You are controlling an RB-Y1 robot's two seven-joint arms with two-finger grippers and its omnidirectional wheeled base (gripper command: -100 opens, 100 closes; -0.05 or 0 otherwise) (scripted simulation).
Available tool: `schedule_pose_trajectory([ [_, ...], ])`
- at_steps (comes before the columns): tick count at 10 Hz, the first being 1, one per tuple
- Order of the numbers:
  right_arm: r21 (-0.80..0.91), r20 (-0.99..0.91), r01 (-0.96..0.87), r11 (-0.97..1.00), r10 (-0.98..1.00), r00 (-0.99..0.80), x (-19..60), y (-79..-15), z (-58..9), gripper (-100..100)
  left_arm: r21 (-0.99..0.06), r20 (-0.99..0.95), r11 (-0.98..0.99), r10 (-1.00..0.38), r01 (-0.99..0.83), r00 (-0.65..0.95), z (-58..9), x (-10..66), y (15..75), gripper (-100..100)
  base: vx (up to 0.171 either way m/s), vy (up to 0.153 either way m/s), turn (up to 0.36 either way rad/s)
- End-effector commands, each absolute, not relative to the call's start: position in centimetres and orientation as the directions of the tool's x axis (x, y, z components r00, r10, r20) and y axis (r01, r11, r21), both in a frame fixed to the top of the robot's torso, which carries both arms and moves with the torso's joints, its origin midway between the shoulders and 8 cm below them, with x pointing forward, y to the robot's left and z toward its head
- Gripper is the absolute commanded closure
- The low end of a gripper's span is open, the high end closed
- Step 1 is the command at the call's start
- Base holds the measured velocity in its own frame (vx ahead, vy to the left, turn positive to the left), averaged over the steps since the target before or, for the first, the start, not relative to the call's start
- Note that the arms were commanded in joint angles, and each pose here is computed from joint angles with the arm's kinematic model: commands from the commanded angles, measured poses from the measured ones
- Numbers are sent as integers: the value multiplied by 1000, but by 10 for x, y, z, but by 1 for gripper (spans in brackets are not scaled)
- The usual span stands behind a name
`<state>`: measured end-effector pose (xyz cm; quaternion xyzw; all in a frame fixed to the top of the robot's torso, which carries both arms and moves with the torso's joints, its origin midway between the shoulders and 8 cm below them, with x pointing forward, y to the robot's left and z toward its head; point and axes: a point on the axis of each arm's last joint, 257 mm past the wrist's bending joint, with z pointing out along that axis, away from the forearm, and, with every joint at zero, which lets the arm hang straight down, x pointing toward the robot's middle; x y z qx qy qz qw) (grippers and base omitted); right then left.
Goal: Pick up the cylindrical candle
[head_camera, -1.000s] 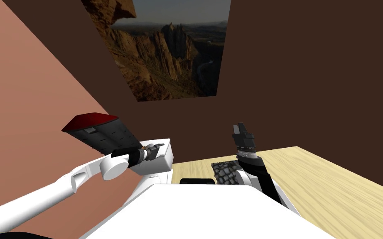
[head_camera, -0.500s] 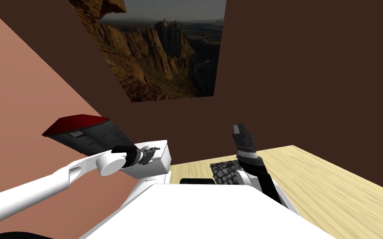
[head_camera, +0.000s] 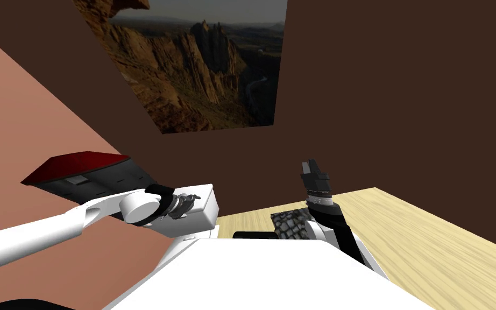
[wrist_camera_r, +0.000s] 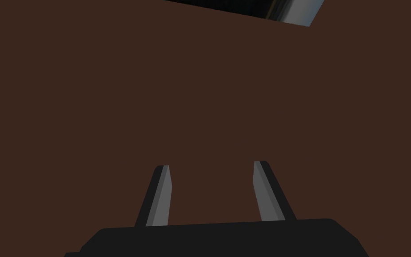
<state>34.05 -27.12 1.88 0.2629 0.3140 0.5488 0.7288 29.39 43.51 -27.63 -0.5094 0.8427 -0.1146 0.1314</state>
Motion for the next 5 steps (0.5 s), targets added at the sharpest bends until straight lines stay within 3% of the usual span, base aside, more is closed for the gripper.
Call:
schedule_pose_trajectory([
  [1,728,-169,-635,259,965,201,340,-271,19,0,-272,-119,463,-886,-844,-448,-278,288,451,-100,54,-34,-16],
  [5,728,-169,-635,259,965,201,340,-271,19,0,-153,-145,463,-884,-873,-444,-271,271,479,-100,35,-28,-23],
])
